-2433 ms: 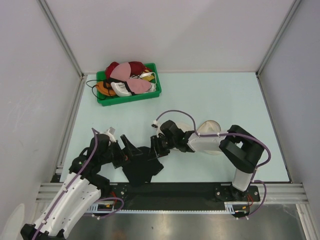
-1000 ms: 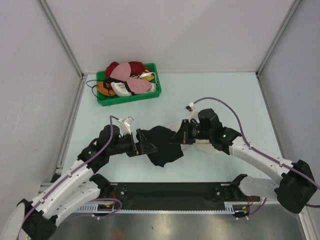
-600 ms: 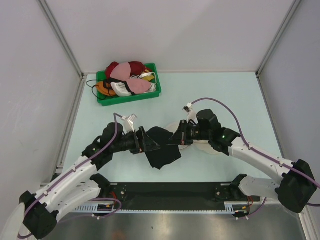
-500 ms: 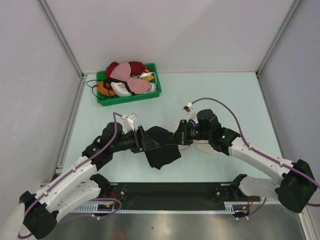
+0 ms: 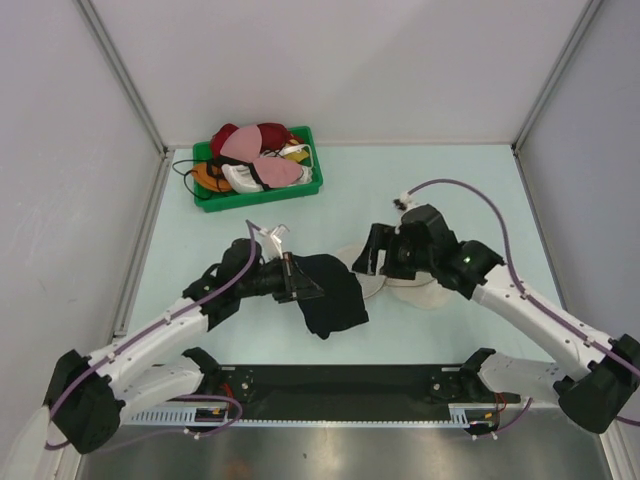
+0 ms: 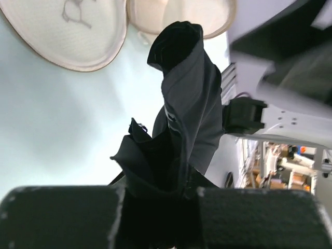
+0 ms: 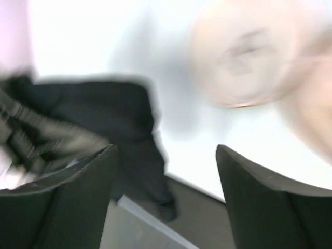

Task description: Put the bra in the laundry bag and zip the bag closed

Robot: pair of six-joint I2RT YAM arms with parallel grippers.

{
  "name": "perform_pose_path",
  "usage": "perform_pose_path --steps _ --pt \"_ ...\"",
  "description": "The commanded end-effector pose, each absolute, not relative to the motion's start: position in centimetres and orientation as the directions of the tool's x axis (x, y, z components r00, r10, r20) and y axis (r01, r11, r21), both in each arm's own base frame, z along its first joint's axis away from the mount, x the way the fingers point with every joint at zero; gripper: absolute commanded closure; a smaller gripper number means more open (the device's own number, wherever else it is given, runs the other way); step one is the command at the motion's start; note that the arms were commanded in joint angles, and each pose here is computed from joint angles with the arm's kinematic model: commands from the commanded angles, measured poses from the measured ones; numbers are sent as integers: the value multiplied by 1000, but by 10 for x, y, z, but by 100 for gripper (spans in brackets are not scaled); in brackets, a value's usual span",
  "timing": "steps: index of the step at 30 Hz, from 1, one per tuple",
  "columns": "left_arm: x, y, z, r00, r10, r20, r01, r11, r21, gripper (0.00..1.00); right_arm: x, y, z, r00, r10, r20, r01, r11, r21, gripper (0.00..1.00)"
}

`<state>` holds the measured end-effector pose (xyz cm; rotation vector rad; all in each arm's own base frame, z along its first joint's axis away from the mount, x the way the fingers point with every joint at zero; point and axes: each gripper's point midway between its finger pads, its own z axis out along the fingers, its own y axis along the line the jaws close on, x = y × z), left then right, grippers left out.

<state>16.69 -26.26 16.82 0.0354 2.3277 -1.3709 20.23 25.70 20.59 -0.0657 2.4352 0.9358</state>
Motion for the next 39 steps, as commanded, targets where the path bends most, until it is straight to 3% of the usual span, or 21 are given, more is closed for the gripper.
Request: perform_pose_path --steps 1,4,6,9,11,14,15,17,18,22,26,29,33,39 --pt "190 -294 198 -858 -143 -493 378 474 -795 100 230 132 193 -763 236 -602 118 966 229 17" --pt "204 -314 202 -858 -84 -507 419 456 -785 100 231 111 193 -766 245 -594 143 966 214 19" --pt "213 -333 208 -848 -22 -530 476 412 -777 100 225 137 199 -809 188 -557 -3 946 324 19" --pt "209 -351 213 -813 109 -572 574 313 -756 100 216 158 214 -825 128 -551 -143 895 422 0" --pt "208 -354 218 -794 126 -595 603 287 -744 100 213 163 232 -794 159 -587 -180 860 477 0" --pt "225 -348 225 -792 25 -610 573 375 -728 100 201 172 242 -800 193 -568 -206 801 562 0" --pt "241 -339 218 -821 -97 -562 459 473 -752 100 192 175 249 -799 203 -566 -226 771 596 0" --pt "239 -331 244 -798 -247 -550 410 446 -795 100 185 178 244 -810 264 -524 -180 738 651 0" --pt "247 -321 231 -789 -373 -487 290 473 -832 100 176 183 254 -803 288 -522 -209 684 699 0" --pt "237 -318 254 -748 -501 -436 228 423 -877 100 163 210 283 -774 404 -488 -308 433 847 0" --pt "232 -304 263 -723 -642 -254 61 307 -950 100 150 228 284 -775 383 -503 -351 401 846 0" --pt "232 -282 271 -611 -771 -180 -6 232 -973 100 141 252 280 -790 356 -500 -365 382 849 0" --pt "228 -277 274 -585 -802 -119 -39 174 -984 100 128 291 295 -772 380 -510 -435 268 859 0" --pt "219 -274 275 -601 -794 -92 -51 153 -987 100 145 316 288 -756 401 -518 -417 315 853 0"
